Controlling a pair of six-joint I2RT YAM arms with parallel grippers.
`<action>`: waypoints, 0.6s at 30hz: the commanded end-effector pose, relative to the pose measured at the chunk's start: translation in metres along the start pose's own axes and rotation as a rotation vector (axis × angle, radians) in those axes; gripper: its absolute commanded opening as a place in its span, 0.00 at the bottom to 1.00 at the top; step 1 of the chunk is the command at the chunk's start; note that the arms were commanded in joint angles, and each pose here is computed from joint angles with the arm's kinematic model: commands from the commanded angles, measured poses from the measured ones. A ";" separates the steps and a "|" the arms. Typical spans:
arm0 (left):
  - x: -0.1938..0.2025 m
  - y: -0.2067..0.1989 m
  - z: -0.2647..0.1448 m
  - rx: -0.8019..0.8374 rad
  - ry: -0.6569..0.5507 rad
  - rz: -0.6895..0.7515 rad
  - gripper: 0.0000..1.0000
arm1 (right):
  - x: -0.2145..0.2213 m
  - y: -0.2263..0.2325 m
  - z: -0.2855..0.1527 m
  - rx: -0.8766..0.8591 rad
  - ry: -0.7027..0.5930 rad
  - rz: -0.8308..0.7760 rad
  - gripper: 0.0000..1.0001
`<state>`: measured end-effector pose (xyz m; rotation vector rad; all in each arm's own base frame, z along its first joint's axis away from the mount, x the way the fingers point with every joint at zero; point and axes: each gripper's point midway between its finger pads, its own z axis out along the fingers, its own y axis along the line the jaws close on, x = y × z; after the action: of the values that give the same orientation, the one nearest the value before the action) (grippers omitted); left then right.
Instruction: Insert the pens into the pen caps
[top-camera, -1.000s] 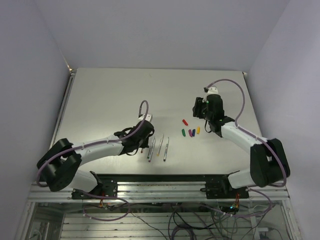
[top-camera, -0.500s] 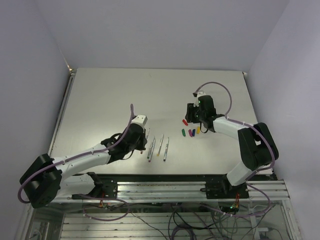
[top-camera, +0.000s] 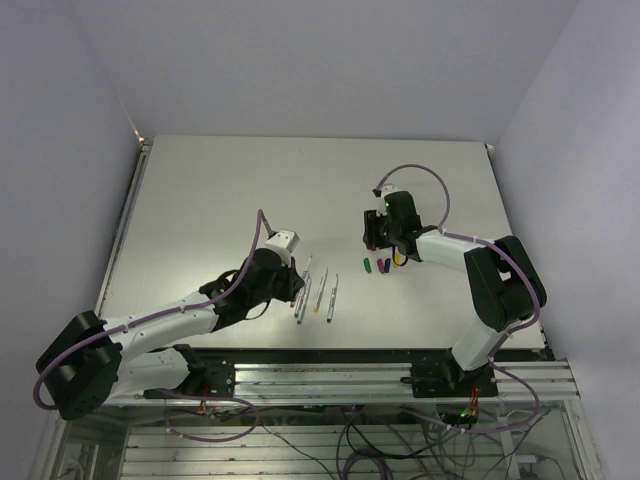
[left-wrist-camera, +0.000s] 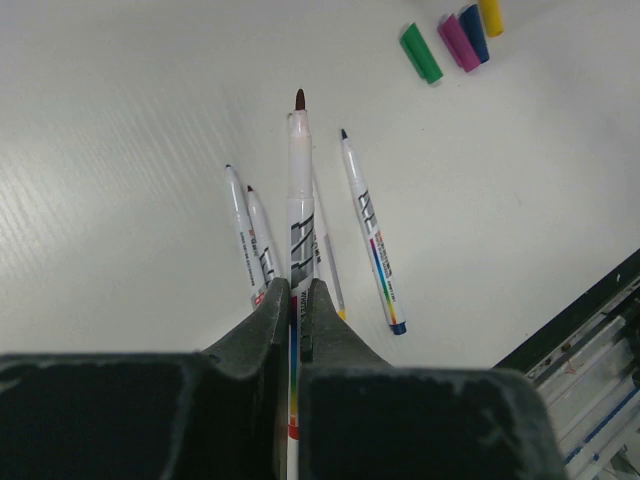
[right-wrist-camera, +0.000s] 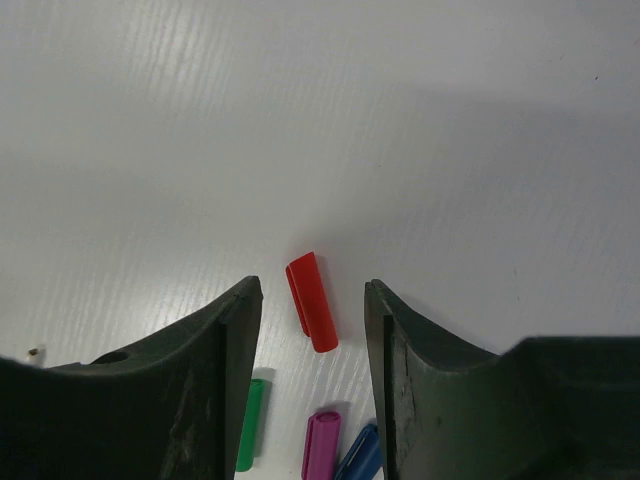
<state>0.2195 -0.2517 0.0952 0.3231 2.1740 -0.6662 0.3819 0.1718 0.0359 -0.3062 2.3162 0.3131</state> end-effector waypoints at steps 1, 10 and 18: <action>-0.016 -0.018 -0.002 0.093 -0.057 0.006 0.07 | 0.001 -0.002 0.007 0.034 0.021 -0.031 0.46; -0.015 -0.018 0.000 0.096 -0.049 0.010 0.07 | 0.012 -0.006 0.014 0.101 0.061 -0.053 0.45; -0.012 -0.015 0.002 0.082 -0.040 0.007 0.07 | 0.027 -0.007 0.015 0.124 0.099 -0.050 0.43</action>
<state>0.2190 -0.2605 0.1024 0.3456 2.1419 -0.7241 0.3791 0.1692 0.0147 -0.3296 2.3775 0.1737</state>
